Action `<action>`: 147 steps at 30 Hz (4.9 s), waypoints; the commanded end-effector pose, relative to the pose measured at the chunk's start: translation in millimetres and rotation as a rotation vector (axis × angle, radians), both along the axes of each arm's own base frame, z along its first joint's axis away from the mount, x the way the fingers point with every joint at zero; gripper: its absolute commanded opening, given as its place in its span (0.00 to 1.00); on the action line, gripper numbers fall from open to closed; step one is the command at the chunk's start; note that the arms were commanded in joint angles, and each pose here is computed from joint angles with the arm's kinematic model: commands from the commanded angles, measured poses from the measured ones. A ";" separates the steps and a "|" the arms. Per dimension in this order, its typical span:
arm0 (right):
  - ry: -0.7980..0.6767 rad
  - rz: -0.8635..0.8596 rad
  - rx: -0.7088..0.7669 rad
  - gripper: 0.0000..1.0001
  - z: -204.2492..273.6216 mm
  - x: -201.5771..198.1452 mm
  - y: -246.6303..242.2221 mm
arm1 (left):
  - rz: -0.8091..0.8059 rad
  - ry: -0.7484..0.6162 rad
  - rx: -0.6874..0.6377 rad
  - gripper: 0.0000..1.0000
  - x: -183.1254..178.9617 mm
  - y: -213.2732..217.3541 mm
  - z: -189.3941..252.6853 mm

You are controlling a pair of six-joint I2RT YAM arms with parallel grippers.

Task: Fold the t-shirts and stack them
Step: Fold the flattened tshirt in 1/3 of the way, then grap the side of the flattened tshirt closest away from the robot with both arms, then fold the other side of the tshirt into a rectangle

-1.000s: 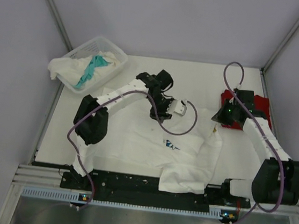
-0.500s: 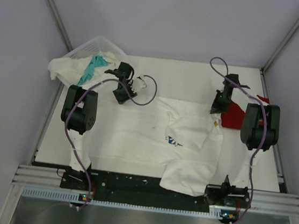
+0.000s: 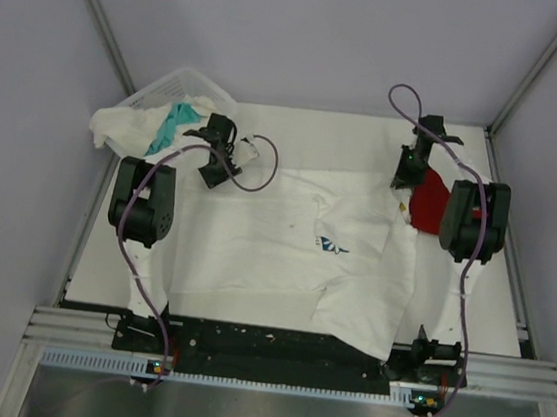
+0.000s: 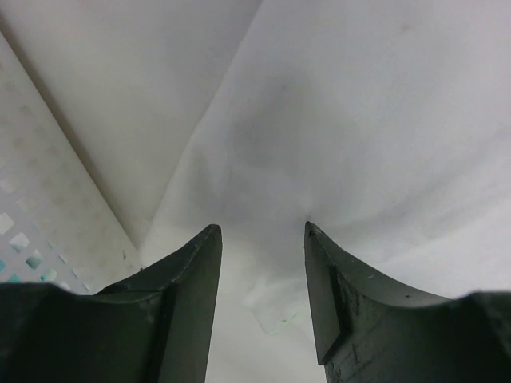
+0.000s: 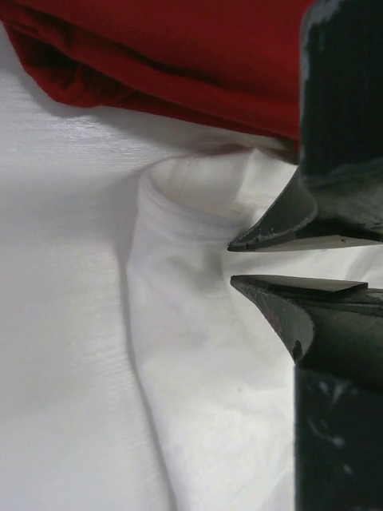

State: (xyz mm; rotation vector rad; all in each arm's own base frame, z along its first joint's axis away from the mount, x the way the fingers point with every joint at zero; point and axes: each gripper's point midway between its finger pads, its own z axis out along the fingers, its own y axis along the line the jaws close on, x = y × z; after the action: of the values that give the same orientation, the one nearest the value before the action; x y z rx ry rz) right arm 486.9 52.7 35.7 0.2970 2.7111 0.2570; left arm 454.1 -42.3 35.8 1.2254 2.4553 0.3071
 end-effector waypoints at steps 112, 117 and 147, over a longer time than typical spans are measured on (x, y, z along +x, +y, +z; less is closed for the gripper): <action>-0.397 1.528 -0.597 0.00 57.3 -92.2 67.8 | 0.031 -0.070 0.041 0.00 -86.3 55.0 40.2; -0.382 1.286 -0.671 0.32 56.2 -56.7 53.0 | 0.041 -0.061 0.056 0.23 -79.7 56.5 31.9; -0.067 0.103 -0.050 0.00 38.8 -192.1 43.8 | 0.086 0.114 -0.034 0.25 -134.9 43.9 -15.9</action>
State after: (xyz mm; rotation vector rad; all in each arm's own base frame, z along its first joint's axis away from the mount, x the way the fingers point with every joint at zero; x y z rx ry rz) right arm 293.7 101.5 78.6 0.0370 2.6651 0.2652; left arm 309.1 -2.3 27.0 1.1995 2.6122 0.1724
